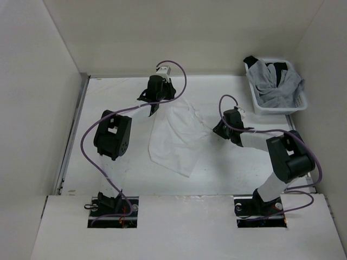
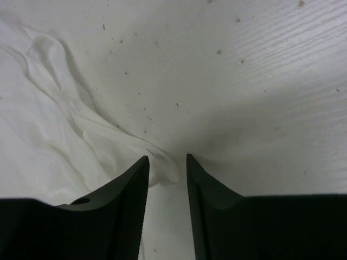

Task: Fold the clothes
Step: Flatten the tank top out

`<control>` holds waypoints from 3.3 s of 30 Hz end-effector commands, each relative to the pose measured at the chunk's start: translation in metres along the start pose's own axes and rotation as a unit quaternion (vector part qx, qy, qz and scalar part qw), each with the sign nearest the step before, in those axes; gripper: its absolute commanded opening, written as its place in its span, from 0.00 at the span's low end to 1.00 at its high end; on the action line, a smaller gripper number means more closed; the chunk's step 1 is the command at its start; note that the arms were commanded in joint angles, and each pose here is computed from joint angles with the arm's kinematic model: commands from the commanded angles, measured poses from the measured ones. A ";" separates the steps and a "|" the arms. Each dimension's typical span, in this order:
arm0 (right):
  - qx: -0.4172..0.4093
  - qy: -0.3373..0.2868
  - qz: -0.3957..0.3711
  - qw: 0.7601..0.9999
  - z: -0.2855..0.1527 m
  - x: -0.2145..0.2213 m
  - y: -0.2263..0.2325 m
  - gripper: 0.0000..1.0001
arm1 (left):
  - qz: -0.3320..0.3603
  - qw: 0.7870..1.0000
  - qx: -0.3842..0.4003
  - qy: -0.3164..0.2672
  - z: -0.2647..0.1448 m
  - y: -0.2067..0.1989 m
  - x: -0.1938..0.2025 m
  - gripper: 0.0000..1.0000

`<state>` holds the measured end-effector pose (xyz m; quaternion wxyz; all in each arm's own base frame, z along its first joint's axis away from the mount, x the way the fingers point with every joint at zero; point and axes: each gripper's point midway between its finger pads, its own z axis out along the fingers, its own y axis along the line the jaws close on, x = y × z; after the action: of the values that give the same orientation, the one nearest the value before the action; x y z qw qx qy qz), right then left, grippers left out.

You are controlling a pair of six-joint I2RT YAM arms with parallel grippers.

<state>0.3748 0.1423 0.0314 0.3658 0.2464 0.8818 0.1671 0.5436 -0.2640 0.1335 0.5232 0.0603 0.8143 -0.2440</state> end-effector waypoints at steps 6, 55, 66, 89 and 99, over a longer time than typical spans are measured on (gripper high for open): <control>-0.045 0.028 0.036 0.998 0.014 0.003 0.031 0.03 | -0.025 0.996 0.036 -0.079 -0.036 -0.025 -0.058 0.01; -0.178 -0.229 -0.139 0.947 -0.143 -0.157 0.219 0.00 | -0.165 0.962 -0.103 -0.194 -0.163 0.050 -0.115 0.04; -0.117 -0.182 -0.077 0.973 -0.021 -0.214 0.210 0.27 | -0.160 0.962 -0.154 -0.156 -0.097 0.101 -0.122 0.36; -0.185 -0.038 -0.128 0.974 -0.094 0.020 0.088 0.13 | -0.198 0.954 -0.221 0.035 -0.241 0.070 0.139 0.26; -0.138 -0.003 -0.100 0.985 -0.074 0.043 0.050 0.39 | -0.197 0.948 -0.236 0.082 -0.240 0.079 0.166 0.22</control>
<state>0.3016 0.1940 0.0737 0.4010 0.0916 0.8818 0.2307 0.2948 -0.1078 0.0361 0.3879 -0.2073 0.8893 -0.1256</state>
